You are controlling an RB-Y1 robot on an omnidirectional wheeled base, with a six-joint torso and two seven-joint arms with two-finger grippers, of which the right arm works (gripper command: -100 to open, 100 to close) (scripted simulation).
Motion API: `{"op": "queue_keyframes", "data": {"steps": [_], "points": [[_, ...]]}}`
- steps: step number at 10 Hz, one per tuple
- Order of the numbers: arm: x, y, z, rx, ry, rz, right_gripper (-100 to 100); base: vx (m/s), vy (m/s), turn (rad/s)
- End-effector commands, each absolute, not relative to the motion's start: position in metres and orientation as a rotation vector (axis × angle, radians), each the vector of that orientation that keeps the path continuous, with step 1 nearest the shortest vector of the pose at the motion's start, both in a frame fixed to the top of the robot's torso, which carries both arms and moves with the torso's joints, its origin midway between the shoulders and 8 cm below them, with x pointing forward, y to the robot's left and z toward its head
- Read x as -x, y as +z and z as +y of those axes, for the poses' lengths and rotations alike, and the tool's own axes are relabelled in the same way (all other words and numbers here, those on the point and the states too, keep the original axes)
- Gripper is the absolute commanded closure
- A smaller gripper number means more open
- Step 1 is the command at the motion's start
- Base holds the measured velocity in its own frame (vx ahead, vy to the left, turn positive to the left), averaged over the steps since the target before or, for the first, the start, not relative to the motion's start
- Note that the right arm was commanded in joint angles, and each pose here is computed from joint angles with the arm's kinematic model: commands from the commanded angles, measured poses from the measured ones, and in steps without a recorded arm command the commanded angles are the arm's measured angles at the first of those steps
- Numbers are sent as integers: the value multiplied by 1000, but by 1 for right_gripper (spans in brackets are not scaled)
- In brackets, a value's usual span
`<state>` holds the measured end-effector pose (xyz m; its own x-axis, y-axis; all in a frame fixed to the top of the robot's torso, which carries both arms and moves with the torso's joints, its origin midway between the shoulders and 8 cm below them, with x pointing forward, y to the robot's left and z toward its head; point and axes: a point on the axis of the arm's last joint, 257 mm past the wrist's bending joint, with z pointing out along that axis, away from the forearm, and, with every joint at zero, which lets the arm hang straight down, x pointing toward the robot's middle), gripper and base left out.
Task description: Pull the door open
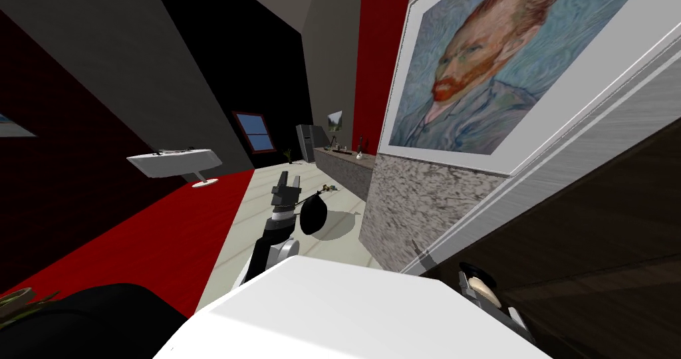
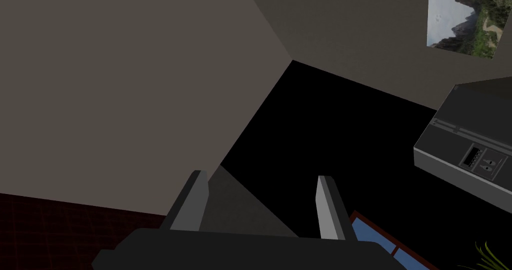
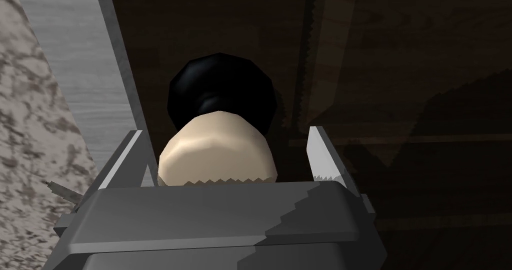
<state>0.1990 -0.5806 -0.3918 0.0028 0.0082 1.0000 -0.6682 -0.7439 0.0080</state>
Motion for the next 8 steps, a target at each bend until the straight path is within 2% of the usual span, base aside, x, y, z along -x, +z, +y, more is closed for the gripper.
{"op": "queue_keyframes", "data": {"steps": [1,2,7,8], "points": [[-199,-392,-581,-1792,1792,-678,-100,62,-13,-5],[-199,-392,-581,-1792,1792,-678,100,-10,1,5],[-199,-392,-581,-1792,1792,-678,100,-10,2,4],[-203,-392,-573,-1813,1810,-654,100,-116,19,45]]}}
